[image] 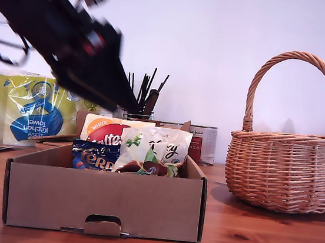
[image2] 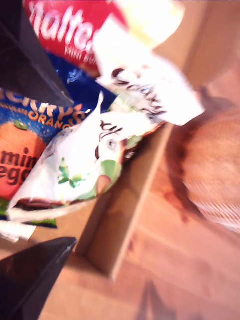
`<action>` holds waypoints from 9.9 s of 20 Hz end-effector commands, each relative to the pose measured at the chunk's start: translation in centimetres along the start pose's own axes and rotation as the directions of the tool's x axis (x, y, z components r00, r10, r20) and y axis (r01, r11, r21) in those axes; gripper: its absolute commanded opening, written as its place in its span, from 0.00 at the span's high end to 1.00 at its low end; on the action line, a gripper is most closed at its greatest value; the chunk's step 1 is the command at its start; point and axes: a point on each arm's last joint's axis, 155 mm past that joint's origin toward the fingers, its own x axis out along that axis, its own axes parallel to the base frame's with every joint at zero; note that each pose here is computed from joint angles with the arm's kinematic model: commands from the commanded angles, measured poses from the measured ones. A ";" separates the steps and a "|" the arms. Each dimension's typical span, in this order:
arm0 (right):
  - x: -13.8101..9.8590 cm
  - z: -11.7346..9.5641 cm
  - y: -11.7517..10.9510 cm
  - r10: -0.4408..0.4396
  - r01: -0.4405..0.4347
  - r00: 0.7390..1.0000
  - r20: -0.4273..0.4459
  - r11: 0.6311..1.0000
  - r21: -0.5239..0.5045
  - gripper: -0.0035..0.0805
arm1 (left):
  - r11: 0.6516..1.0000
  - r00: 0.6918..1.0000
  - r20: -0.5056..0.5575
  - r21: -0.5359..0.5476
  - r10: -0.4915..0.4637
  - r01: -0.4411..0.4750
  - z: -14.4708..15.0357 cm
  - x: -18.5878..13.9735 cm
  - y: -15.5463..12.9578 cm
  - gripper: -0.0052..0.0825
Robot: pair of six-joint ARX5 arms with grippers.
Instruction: Move the bags of Easter eggs from the cardboard box on the left into the woven basket on the right side.
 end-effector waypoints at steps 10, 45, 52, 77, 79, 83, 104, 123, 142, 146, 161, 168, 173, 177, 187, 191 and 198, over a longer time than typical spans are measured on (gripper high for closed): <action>-0.1 0.5 0.2 0.004 -0.004 1.000 0.012 1.000 -0.030 0.97 | 0.980 0.995 -0.100 -0.199 -0.001 -0.019 -1.9 6.3 1.0 0.09; -1.6 -0.1 -1.6 -0.115 0.115 0.993 0.007 0.993 -0.019 0.97 | 0.994 0.905 0.413 0.083 -0.103 0.075 21.0 2.4 -5.0 0.97; -2.7 -0.4 -1.3 -0.116 0.115 0.993 0.017 0.993 0.025 0.97 | 0.993 0.898 0.428 0.092 -0.101 0.067 21.8 9.0 -4.5 0.97; -2.9 -0.4 -1.5 -0.130 0.129 0.991 0.022 0.991 0.024 0.97 | 0.995 0.909 0.410 0.094 -0.075 0.039 22.0 17.1 -4.0 0.97; -2.9 -0.4 -1.5 -0.130 0.129 0.991 0.022 0.991 0.024 0.97 | 0.995 0.906 0.417 0.095 -0.074 0.038 22.2 17.0 -4.0 0.97; -2.9 -0.1 -1.5 -0.130 0.129 0.991 0.033 0.991 0.021 0.97 | 0.995 0.903 0.423 0.096 -0.074 0.037 22.3 17.0 -4.0 0.97; -2.9 0.2 -1.4 -0.125 0.124 0.991 0.043 0.992 0.011 0.97 | 0.995 0.921 0.386 0.097 -0.041 0.004 21.5 17.2 -3.4 0.80; -2.9 0.1 -1.4 -0.126 0.127 0.991 0.041 0.992 -0.007 0.97 | 0.996 0.983 0.180 0.077 0.040 -0.054 15.5 5.0 -3.2 0.96; -2.9 0.1 -1.4 -0.125 0.126 0.991 0.042 0.992 -0.007 0.97 | 0.966 0.981 -0.045 0.185 0.189 -0.178 0.5 -4.0 6.3 0.13; -2.9 0.1 -1.4 -0.126 0.126 0.991 0.041 0.992 -0.007 0.97 | 0.966 0.989 -0.024 0.221 0.143 -0.134 -0.1 -2.0 7.6 0.13; -2.9 0.1 -1.4 -0.126 0.126 0.991 0.041 0.992 -0.006 0.97 | 0.997 0.960 -0.270 0.015 -0.070 0.077 -6.1 2.6 7.0 0.14; -2.9 0.1 -1.4 -0.126 0.126 0.991 0.042 0.992 -0.006 0.97 | 0.937 0.909 -0.259 -0.214 -0.327 0.276 -6.0 1.0 1.8 0.23; -2.9 0.1 -1.4 -0.126 0.126 0.991 0.041 0.992 -0.007 0.97 | 0.895 0.885 -0.202 -0.251 -0.420 0.368 -4.5 0.9 -0.7 0.26; -2.9 0.1 -1.4 -0.126 0.126 0.991 0.042 0.992 -0.007 0.97 | 0.895 0.872 -0.215 -0.185 -0.440 0.406 -3.8 1.8 -2.9 0.26; -2.9 0.1 -1.4 -0.125 0.125 0.991 0.043 0.992 -0.007 0.97 | 0.940 0.886 -0.312 -0.118 -0.342 0.321 -5.0 3.4 -2.8 0.78; -2.9 0.1 -1.4 -0.125 0.126 0.991 0.042 0.992 -0.007 0.97 | 0.949 0.897 -0.310 -0.096 -0.314 0.299 -4.7 3.5 -2.2 0.96; -2.9 0.1 -1.4 -0.125 0.126 0.991 0.039 0.992 -0.006 0.97 | 0.965 0.949 -0.180 -0.008 -0.259 0.262 1.5 0.5 -1.5 0.96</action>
